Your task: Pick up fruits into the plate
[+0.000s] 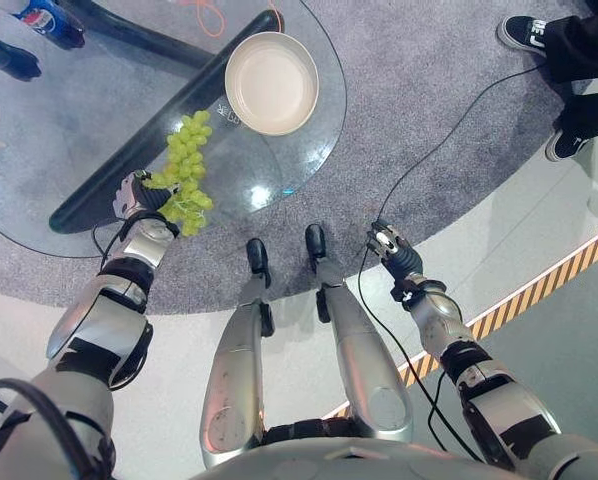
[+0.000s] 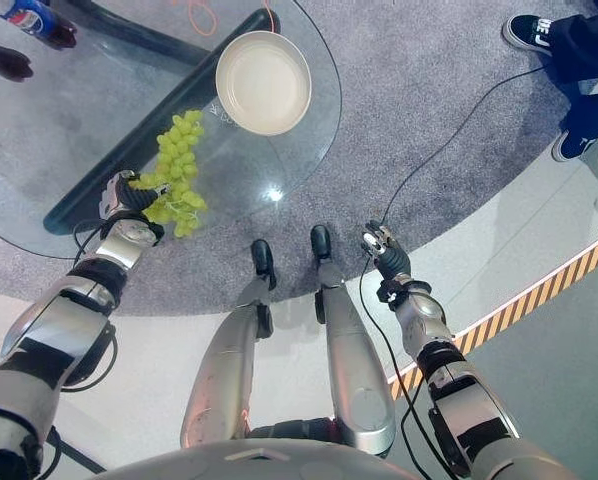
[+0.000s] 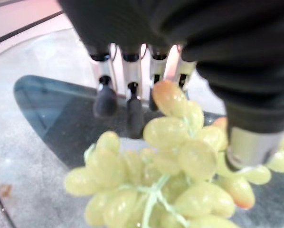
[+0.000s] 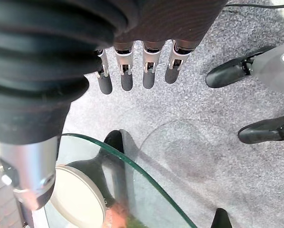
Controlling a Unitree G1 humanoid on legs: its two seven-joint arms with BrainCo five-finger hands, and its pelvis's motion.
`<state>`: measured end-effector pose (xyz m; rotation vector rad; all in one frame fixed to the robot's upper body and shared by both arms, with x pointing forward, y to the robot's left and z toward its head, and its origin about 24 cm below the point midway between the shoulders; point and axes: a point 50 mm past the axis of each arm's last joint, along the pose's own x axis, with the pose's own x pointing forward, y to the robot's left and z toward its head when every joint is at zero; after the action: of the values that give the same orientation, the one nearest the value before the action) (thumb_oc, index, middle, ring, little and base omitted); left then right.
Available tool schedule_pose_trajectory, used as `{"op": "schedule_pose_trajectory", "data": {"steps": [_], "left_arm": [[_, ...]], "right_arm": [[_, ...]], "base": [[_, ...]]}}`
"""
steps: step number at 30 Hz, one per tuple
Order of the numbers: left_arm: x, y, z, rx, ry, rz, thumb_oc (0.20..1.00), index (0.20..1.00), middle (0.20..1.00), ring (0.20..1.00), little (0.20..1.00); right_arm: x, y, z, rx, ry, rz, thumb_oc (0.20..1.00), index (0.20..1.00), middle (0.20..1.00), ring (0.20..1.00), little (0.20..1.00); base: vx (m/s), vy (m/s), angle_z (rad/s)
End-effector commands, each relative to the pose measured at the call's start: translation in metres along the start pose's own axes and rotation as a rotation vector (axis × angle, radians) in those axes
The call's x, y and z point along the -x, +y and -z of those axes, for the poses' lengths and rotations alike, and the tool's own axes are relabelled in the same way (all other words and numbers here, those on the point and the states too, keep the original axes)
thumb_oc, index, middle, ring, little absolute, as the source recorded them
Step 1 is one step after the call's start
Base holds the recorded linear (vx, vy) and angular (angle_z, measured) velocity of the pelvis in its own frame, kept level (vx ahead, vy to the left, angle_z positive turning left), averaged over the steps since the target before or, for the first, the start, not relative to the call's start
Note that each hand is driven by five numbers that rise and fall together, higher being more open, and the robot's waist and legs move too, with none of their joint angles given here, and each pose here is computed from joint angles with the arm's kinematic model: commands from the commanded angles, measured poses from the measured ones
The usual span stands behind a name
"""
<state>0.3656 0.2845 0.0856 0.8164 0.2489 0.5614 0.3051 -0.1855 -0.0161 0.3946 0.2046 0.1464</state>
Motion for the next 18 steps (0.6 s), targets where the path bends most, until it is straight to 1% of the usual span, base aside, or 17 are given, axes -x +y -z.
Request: {"op": "schedule_pose_trajectory", "data": {"steps": [1,6,10,13,18], "left_arm": [[0.002,-0.001,0.011,0.100,0.060,-0.023,1.000,1.000,1.000,1.000,1.000],[0.003,-0.001,0.016,0.119,0.074,-0.028,1.000,1.000,1.000,1.000,1.000],[0.005,-0.002,0.026,0.122,0.129,-0.047,1.000,1.000,1.000,1.000,1.000],[0.006,-0.003,0.032,0.107,0.167,-0.052,1.000,1.000,1.000,1.000,1.000],[0.000,0.007,0.026,0.030,0.167,-0.083,1.000,1.000,1.000,1.000,1.000]], "right_arm": [[0.017,-0.015,0.003,0.000,-0.014,0.025,1.000,1.000,1.000,1.000,1.000],[0.020,-0.016,0.007,-0.001,0.002,0.024,1.000,1.000,1.000,1.000,1.000],[0.021,-0.016,0.009,-0.004,0.009,0.023,1.000,1.000,1.000,1.000,1.000],[0.020,-0.015,0.010,-0.007,0.014,0.020,1.000,1.000,1.000,1.000,1.000],[0.017,-0.011,0.010,-0.009,0.021,0.005,1.000,1.000,1.000,1.000,1.000]], "base": [[0.04,-0.004,0.00],[0.00,0.000,0.00],[0.01,-0.012,-0.05],[0.01,-0.024,-0.03],[0.00,-0.035,-0.04]]}}
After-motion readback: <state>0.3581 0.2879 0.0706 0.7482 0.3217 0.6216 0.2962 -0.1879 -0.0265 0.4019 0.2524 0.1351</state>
